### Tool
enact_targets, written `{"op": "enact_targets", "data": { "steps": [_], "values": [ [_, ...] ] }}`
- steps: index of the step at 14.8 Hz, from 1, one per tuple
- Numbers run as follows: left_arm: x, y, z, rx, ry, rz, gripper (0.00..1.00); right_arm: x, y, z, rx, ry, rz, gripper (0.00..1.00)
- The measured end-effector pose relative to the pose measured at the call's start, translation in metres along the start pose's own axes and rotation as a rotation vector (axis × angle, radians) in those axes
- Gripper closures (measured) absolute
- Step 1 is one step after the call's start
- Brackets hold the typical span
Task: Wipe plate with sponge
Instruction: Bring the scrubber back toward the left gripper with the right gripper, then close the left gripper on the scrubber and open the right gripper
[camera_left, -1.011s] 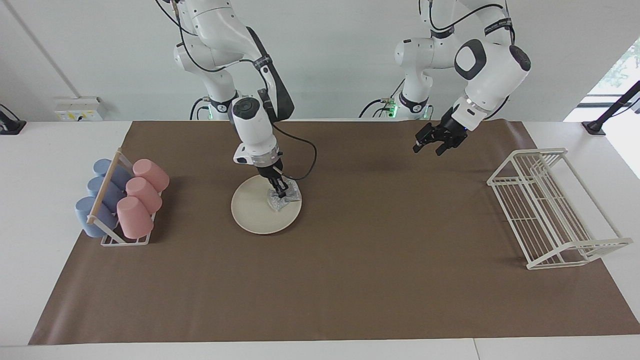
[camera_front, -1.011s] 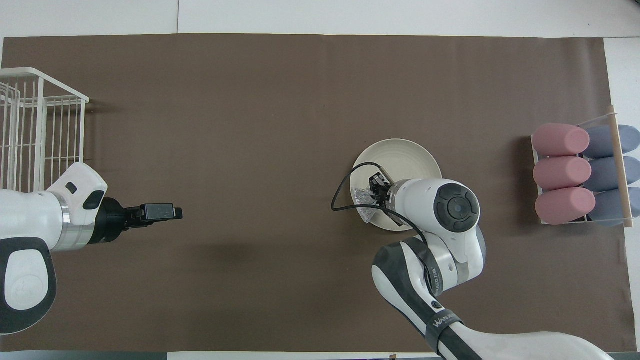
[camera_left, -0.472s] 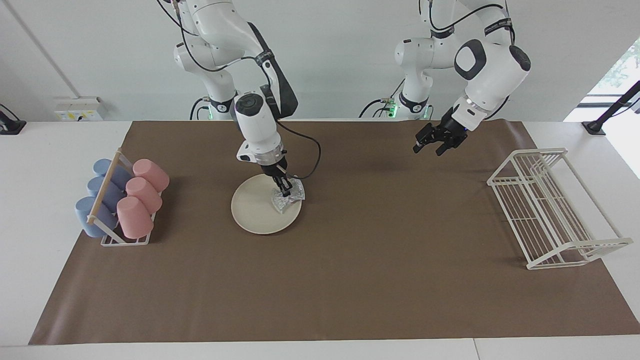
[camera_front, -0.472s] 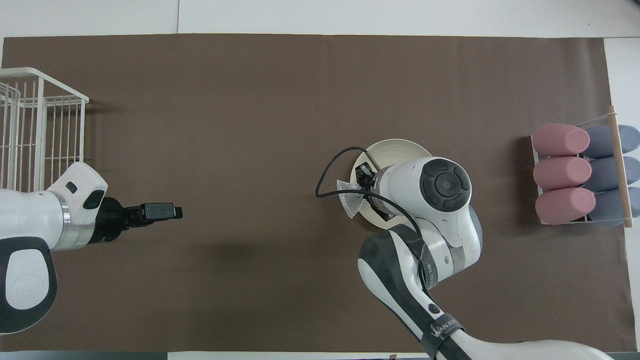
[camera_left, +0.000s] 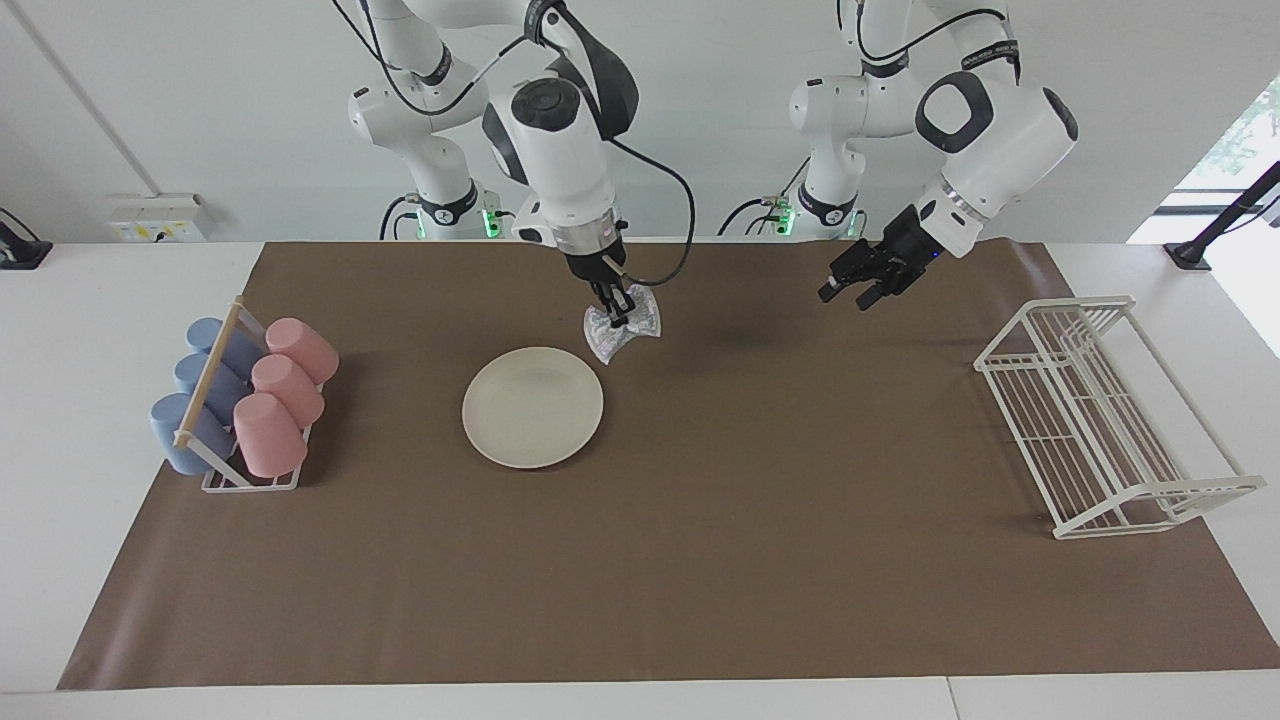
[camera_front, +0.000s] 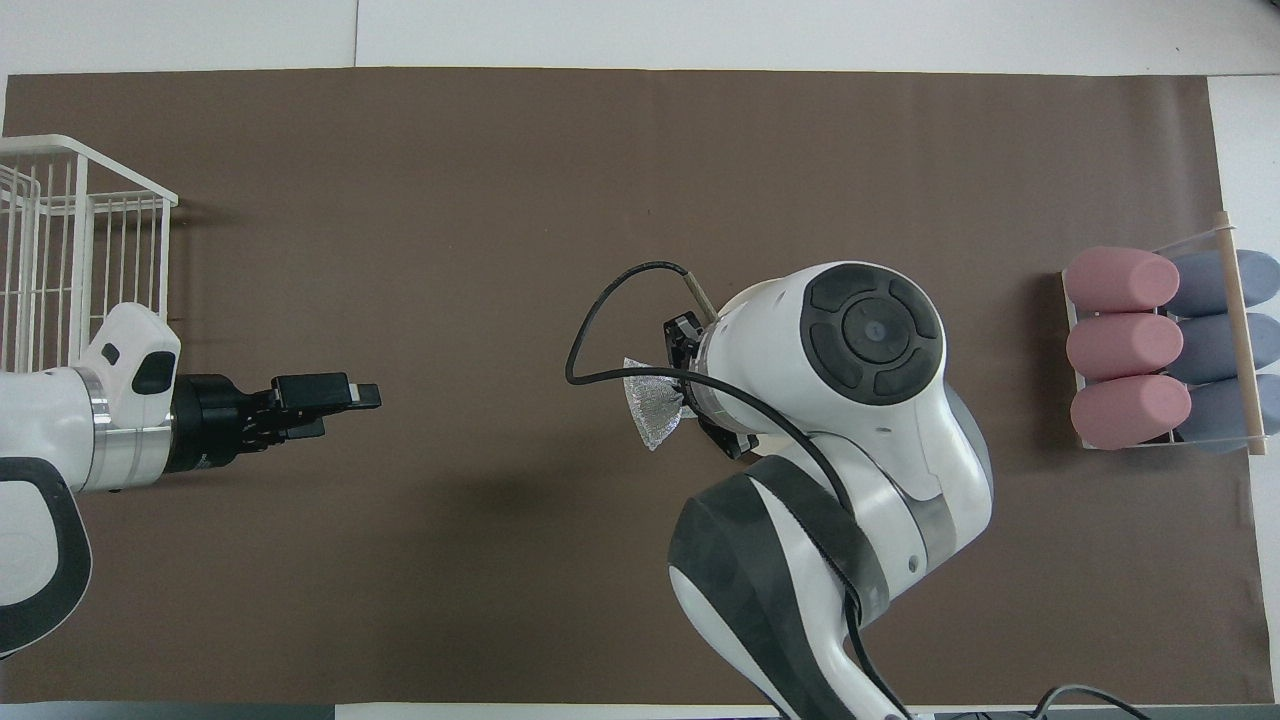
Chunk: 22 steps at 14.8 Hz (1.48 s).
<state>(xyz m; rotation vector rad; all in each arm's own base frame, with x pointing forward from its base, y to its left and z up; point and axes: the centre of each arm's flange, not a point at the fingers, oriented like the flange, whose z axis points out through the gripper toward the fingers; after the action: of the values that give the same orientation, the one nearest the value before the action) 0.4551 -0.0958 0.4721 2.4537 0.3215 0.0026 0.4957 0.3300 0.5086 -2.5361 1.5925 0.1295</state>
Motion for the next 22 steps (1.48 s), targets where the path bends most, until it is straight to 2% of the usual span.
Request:
{"op": "enact_targets", "data": {
  "steps": [2, 4, 7, 9, 11, 17, 22],
  "values": [
    [0.000, 0.012, 0.000, -0.129, -0.009, -0.064, 0.00, -0.026, 0.005, -0.041, 0.011, 0.019, 0.006, 0.91],
    [-0.006, 0.026, 0.005, -0.243, -0.046, -0.111, 0.00, -0.041, 0.015, -0.067, 0.031, 0.018, 0.019, 0.91],
    [-0.017, 0.050, 0.012, -0.411, -0.132, -0.165, 0.00, -0.076, 0.028, -0.077, 0.046, 0.008, 0.059, 0.91],
    [-0.025, 0.061, 0.011, -0.495, -0.199, -0.164, 0.00, -0.094, 0.035, -0.072, 0.027, 0.011, 0.095, 0.91],
    [-0.032, 0.068, 0.011, -0.526, -0.233, -0.116, 0.00, -0.097, 0.036, -0.072, 0.024, 0.012, 0.105, 0.92],
    [-0.058, 0.088, 0.030, -0.542, -0.272, 0.096, 0.00, -0.094, 0.035, -0.072, 0.024, 0.013, 0.111, 0.92],
    [-0.077, 0.100, 0.051, -0.528, -0.313, 0.144, 0.00, -0.094, 0.035, -0.072, 0.024, 0.013, 0.111, 0.92]
  ]
}}
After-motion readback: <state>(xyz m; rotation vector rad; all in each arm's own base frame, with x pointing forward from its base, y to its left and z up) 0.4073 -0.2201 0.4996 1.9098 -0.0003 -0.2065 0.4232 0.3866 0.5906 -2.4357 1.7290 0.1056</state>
